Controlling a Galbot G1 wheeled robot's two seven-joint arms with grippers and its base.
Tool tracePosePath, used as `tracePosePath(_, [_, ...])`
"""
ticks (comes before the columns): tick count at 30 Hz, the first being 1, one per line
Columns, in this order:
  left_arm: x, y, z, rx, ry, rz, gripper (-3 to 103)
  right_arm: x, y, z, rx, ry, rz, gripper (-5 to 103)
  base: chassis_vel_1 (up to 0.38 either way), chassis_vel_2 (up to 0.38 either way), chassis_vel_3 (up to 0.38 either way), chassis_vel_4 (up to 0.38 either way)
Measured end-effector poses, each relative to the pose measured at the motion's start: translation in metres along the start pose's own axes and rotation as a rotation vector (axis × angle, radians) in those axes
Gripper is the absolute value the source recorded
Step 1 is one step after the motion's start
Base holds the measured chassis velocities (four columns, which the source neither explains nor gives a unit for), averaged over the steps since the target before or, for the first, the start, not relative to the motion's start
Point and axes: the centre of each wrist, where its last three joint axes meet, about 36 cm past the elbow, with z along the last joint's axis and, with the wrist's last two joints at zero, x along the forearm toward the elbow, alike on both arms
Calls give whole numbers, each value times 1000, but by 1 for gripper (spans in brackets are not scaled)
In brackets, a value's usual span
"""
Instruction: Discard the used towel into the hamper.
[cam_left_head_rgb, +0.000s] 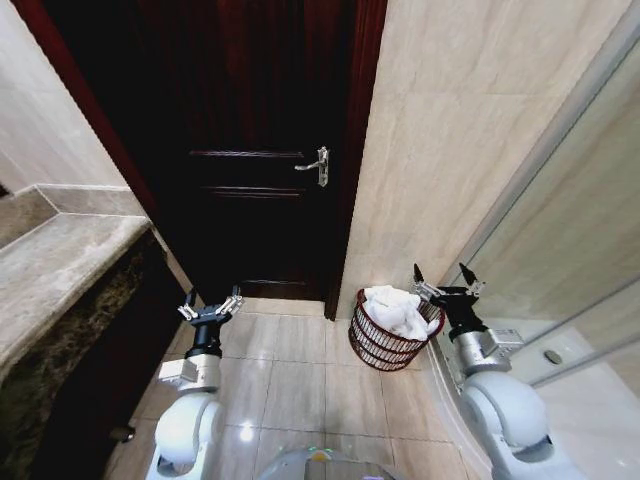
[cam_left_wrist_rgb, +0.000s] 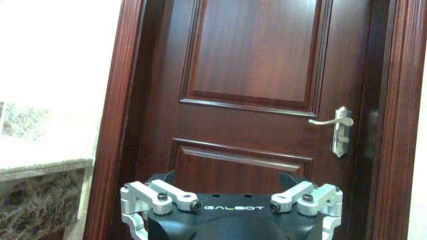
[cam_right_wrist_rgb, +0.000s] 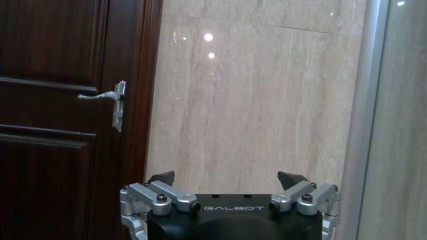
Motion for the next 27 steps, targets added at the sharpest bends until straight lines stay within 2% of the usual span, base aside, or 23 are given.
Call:
tracePosePath(22, [0, 1, 3, -17, -5, 5, 100, 3, 1, -4, -6, -7, -3, 100, 0, 0, 0, 0])
tracePosePath(27, [-1, 7, 0, -23, 7, 21, 100, 4, 1, -8, -16, 11, 17, 100, 0, 0, 0, 0])
